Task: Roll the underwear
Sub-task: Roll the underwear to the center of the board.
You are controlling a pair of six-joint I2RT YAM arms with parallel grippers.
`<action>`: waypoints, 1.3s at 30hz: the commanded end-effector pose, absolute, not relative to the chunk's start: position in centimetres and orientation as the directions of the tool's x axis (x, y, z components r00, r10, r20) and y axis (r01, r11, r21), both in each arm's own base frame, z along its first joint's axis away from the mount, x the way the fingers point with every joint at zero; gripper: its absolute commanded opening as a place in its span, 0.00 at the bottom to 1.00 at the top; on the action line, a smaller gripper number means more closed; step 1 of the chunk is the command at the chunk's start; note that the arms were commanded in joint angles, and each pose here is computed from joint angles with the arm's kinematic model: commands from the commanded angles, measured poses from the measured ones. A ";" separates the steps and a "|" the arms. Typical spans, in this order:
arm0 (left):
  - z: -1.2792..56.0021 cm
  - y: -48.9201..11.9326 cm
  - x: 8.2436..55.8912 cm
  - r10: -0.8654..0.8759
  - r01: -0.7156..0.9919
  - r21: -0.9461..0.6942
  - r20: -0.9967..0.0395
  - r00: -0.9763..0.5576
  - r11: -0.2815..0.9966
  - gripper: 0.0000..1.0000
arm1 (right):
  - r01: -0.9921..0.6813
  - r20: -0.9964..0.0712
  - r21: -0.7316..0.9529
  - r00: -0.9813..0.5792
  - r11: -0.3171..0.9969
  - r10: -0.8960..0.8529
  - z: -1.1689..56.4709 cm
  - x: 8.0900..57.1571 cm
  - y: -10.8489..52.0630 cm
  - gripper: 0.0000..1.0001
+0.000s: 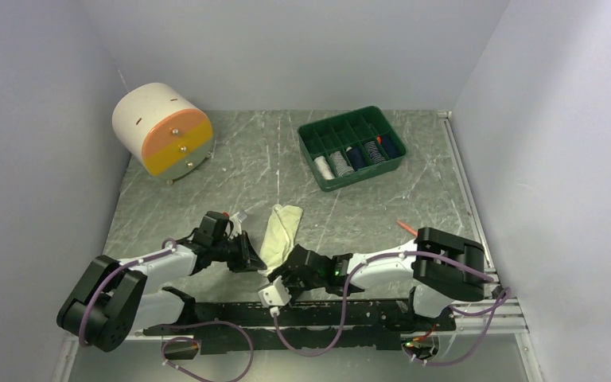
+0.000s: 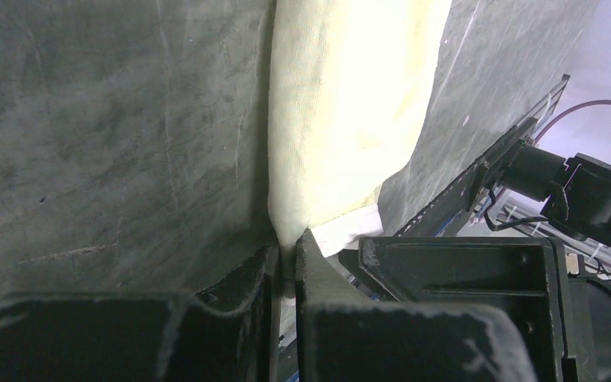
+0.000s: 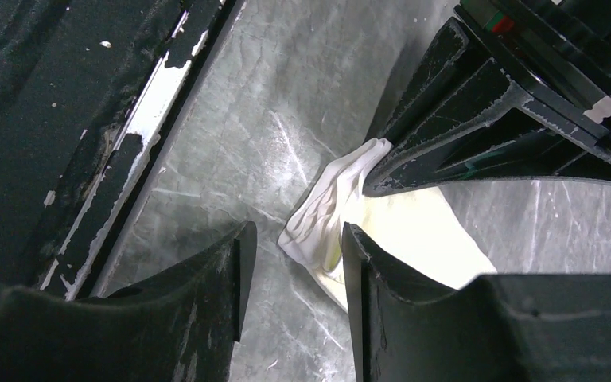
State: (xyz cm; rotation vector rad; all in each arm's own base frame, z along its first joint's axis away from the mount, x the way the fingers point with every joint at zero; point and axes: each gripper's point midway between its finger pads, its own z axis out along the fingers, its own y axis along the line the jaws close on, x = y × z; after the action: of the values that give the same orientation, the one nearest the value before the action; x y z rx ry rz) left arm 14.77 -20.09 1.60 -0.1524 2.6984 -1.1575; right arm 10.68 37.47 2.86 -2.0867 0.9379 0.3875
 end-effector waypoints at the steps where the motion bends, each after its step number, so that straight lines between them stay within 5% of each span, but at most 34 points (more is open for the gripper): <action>1: -1.2 -17.9 12.8 -0.159 -0.069 -0.629 -0.089 -0.983 0.774 0.11 | -0.743 -0.535 -0.468 0.669 -0.478 -0.516 1.3 9.7 36.3 0.48; 23: -1.0 -17.8 12.9 -0.169 -0.076 -0.624 -0.092 -0.981 0.778 0.11 | -0.772 -0.518 -0.499 0.629 -0.393 -0.579 0.1 12.1 35.0 0.48; 39: -0.2 -18.1 13.2 -0.247 -0.125 -0.658 -0.096 -0.964 0.742 0.17 | -0.845 -0.625 -0.472 0.522 -0.252 -0.580 1.7 12.5 36.4 0.00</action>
State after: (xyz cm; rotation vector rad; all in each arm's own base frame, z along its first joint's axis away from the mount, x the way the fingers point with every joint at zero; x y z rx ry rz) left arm 14.42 -19.69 1.64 -0.2041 2.6953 -1.1417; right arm 13.04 37.30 2.14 -1.9641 1.0896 0.3640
